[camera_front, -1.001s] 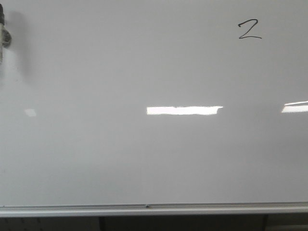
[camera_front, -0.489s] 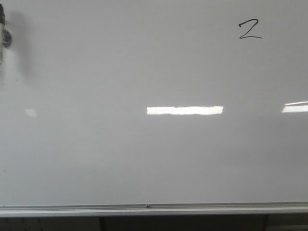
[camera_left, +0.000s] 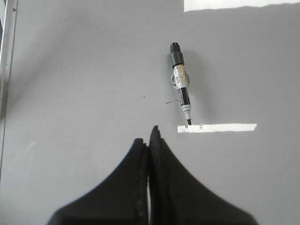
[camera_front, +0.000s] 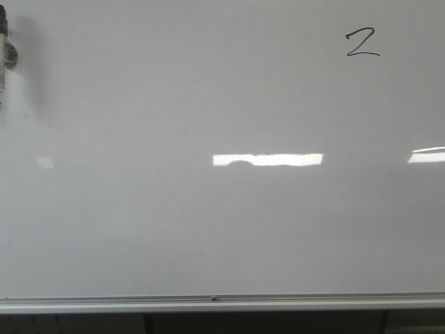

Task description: Write number 2 on whiteboard

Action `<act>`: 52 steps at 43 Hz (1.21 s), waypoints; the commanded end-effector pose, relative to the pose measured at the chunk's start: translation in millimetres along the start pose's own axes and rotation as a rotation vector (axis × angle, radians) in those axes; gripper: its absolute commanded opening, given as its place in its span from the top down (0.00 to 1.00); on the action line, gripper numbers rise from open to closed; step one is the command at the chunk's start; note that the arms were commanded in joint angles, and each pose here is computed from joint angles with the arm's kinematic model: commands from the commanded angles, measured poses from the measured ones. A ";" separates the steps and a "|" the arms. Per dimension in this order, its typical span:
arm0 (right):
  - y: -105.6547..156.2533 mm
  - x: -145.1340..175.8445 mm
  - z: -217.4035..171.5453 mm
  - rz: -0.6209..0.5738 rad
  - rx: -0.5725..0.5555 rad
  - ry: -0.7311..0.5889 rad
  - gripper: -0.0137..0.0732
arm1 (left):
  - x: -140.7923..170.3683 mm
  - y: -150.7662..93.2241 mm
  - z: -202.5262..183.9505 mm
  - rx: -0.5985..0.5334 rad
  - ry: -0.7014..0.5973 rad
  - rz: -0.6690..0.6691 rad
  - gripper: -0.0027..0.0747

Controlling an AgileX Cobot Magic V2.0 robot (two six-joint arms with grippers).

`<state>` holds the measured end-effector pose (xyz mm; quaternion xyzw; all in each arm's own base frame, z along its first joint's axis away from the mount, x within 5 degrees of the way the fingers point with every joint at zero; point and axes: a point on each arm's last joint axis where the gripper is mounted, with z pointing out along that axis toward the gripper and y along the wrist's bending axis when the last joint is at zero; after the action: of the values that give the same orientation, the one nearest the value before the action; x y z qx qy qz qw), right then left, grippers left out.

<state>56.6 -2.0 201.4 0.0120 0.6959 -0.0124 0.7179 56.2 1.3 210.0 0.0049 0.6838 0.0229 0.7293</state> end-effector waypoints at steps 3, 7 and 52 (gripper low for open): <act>0.1 -9.8 -1.9 0.000 -0.001 -0.106 0.93 | 2.6 0.1 -1.5 -0.002 -0.074 -0.012 0.99; 0.1 -9.8 -1.9 0.000 -0.001 -0.106 0.93 | 2.6 0.1 -1.5 -0.002 -0.074 -0.012 0.99; 0.1 -15.1 -2.7 0.000 -0.001 -0.166 0.93 | 2.6 0.1 -1.5 -0.002 -0.074 -0.012 0.99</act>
<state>56.3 -1.9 206.5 0.0117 0.6758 -0.0127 0.7369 56.2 1.3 210.0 0.0049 0.6838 0.0229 0.7293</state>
